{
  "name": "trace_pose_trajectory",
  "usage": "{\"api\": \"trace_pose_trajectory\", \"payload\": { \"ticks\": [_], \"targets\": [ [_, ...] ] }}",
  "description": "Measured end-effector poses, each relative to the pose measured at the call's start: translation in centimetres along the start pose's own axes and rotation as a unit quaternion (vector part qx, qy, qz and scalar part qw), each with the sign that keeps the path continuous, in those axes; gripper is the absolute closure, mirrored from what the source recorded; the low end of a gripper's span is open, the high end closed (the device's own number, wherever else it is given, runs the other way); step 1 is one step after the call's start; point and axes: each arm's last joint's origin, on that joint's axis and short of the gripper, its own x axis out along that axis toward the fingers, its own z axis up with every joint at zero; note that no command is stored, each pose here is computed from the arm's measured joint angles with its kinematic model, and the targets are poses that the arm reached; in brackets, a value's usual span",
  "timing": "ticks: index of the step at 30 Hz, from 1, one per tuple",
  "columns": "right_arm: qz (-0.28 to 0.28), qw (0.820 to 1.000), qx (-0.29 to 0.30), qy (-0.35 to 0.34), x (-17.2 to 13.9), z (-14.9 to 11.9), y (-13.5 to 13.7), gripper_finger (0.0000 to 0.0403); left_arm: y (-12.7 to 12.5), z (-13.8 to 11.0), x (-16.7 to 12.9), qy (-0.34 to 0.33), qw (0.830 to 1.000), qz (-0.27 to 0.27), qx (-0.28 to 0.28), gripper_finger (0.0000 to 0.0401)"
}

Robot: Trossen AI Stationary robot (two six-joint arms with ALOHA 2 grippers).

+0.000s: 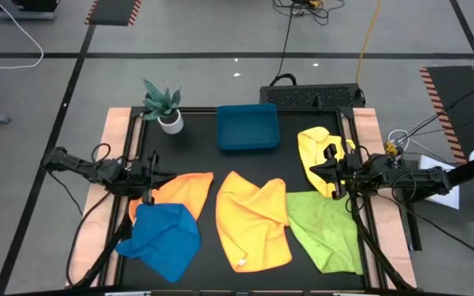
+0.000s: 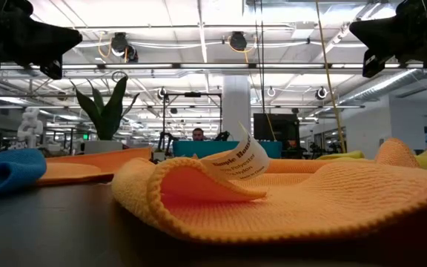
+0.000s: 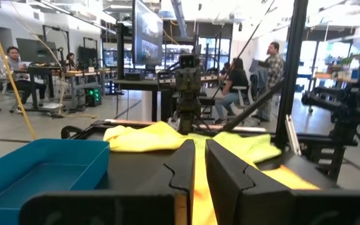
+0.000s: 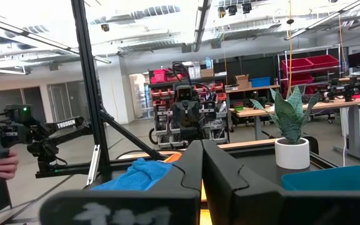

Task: Fold microfiber towels
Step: Fold the right orange microfiber towel

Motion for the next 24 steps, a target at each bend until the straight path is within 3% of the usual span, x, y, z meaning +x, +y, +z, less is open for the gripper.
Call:
{"api": "trace_pose_trajectory", "payload": {
  "ticks": [8,13,24],
  "targets": [
    [0.000,1.000,0.000,0.000,0.0,0.0,0.0,0.0403,0.0,0.4,0.0,-0.020,1.000,0.000,-0.010,0.0359],
    [0.000,1.000,0.000,0.000,0.0,0.0,0.0,0.0403,0.2,0.8,0.0,-0.038,0.999,0.028,0.005,0.0359],
    [0.000,1.000,0.000,0.000,0.0,0.0,0.0,0.0403,0.8,-0.5,1.1,0.023,0.997,0.074,0.001,0.0359]
  ]
}}
